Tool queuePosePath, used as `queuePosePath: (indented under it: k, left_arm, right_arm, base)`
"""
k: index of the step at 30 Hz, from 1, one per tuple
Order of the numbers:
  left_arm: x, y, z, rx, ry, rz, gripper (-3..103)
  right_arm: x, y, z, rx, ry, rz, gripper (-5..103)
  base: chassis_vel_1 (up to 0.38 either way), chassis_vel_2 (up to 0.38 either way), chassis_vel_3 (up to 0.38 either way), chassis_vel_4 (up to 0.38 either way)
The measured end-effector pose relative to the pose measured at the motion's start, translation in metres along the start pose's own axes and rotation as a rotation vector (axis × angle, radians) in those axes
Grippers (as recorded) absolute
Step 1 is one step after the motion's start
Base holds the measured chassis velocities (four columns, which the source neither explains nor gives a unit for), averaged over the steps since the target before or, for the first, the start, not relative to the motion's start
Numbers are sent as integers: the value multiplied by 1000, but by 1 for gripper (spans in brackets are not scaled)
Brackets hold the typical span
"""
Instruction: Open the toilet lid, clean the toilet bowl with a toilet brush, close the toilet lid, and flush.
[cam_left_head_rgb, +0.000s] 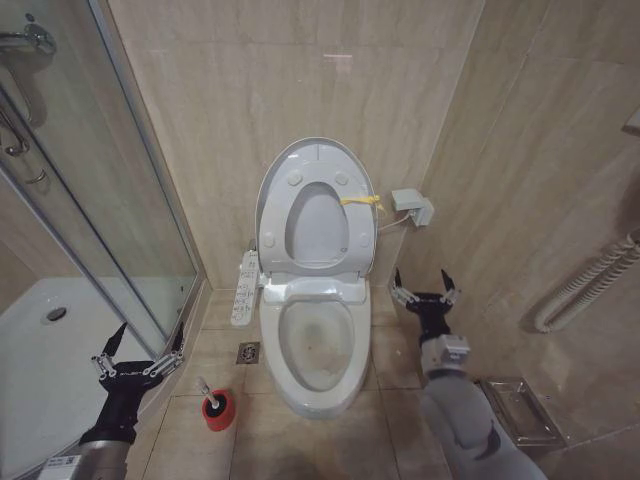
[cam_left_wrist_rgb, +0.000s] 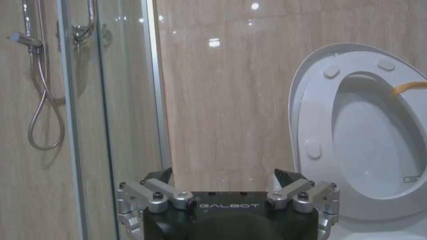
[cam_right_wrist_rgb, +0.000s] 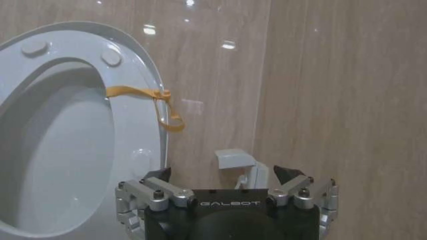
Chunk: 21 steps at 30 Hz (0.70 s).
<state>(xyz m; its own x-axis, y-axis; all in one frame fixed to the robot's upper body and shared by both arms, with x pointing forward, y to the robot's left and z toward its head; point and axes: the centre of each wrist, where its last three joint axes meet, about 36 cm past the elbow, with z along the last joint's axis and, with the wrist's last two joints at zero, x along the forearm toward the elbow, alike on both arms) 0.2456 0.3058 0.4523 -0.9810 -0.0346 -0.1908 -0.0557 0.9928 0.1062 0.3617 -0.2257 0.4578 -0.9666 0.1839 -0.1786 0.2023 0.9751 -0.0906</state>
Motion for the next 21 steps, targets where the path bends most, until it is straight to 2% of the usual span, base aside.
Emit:
queuePosePath:
  k: [12, 17, 21]
  left_arm:
    - [0, 0, 0, 0, 0, 0, 100]
    - [0, 0, 0, 0, 0, 0, 100]
    - [0, 0, 0, 0, 0, 0, 100]
  right_arm:
    - [53, -7, -5, 25, 36, 55, 100]
    - [65, -6, -10, 18, 46, 77, 100]
    - [75, -11, -9, 37, 43, 107, 100]
  base:
    - [0, 0, 0, 0]
    - [0, 0, 0, 0]
    - [0, 0, 0, 0]
